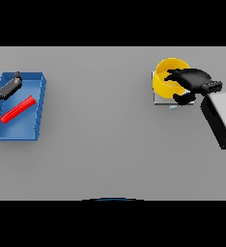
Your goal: Pick up the red beaker and tilt it to pour out 1 green nut into yellow bowl. Pick up the yellow bowl and place it on the metallic measuring scale.
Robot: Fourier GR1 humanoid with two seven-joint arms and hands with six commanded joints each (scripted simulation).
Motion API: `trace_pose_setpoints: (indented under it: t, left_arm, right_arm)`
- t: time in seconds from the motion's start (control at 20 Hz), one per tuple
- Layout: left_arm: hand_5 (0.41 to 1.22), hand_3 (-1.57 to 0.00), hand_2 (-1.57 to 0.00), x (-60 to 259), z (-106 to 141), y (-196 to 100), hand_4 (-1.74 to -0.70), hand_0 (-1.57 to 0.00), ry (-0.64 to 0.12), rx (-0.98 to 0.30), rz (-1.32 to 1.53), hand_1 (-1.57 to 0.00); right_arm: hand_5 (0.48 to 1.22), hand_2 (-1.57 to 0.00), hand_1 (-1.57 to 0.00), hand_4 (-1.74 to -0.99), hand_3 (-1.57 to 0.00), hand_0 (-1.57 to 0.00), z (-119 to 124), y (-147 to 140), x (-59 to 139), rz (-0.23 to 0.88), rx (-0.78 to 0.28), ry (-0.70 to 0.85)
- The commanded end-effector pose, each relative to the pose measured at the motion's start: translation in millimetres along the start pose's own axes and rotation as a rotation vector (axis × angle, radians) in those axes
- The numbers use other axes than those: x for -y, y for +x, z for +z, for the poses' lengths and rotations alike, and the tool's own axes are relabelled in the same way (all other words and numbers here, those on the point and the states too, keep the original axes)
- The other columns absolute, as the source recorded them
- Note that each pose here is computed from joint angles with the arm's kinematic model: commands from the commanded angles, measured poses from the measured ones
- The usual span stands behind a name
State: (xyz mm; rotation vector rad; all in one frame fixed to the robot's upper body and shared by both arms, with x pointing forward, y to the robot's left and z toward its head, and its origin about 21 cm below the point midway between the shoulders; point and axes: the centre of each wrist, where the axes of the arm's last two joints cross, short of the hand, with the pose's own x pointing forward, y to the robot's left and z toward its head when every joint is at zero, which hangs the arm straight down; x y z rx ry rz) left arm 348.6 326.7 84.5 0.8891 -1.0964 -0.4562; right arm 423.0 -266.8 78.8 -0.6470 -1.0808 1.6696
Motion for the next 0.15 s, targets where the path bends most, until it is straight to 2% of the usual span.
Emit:
trace_pose_setpoints:
  t: [0.0,0.1]
  left_arm:
    - [0.665,0.00,0.00,-0.1,-0.7,-2.1,-0.72,0.00,0.004,-0.009,0.001,0.00]
    - [0.665,0.00,0.00,-0.5,0.0,-2.4,-0.73,0.00,-0.006,-0.006,0.004,0.00]
  right_arm:
    - [0.763,-0.04,-0.03,-1.500,-0.19,-0.03,0.1,-1.4,-1.6,-0.005,-0.006,0.008]
    - [0.738,-0.03,-0.02,-1.478,-0.15,-0.02,0.7,-3.4,-2.2,-0.020,-0.020,0.024]
